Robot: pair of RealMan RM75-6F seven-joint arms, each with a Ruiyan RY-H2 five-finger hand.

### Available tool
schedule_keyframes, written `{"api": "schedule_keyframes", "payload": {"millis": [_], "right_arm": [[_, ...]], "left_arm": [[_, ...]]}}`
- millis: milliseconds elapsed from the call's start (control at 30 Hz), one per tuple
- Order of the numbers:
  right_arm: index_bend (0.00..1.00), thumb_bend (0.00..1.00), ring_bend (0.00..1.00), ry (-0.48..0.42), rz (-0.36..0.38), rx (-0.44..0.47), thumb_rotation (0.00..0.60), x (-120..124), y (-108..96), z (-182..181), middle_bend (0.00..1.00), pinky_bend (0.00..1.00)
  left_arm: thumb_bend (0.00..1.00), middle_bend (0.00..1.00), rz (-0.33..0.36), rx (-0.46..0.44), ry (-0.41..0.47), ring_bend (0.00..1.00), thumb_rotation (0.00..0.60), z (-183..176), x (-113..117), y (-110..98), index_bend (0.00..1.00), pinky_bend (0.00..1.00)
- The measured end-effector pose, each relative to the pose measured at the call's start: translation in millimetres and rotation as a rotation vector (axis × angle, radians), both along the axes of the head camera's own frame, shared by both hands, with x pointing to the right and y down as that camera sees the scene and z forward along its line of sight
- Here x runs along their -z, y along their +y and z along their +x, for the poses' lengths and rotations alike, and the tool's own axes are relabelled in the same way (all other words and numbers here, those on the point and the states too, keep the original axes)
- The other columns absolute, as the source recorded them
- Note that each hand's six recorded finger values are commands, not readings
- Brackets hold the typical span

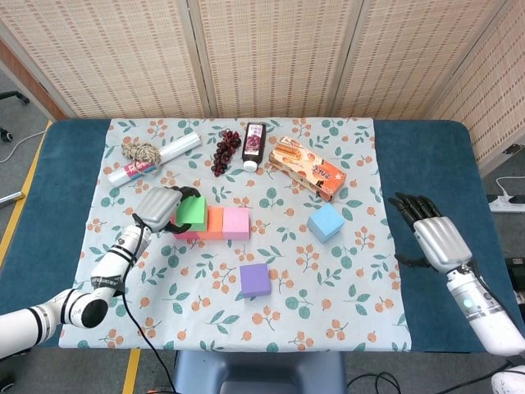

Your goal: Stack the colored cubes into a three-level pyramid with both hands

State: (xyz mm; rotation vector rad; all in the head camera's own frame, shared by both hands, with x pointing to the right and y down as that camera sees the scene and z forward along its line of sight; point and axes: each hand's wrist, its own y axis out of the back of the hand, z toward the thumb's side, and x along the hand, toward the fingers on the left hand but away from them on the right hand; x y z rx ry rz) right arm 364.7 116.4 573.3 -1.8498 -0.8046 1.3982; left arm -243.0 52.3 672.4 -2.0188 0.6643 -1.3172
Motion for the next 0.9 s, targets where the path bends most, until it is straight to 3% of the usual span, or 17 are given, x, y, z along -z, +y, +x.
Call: {"api": "schedule_keyframes", "payload": {"millis": [900], "right_arm": [[0.0,0.06,0.0,0.0,-0.001,-0.012,0.6,-3.7,-0.5,1.6,0.0,0.0]], "left_arm": [[0.31,0.41,-0.017,-0.01,0.013,0.36,0.6,-4.2,-5.8,0.9,0.31,0.37]]}}
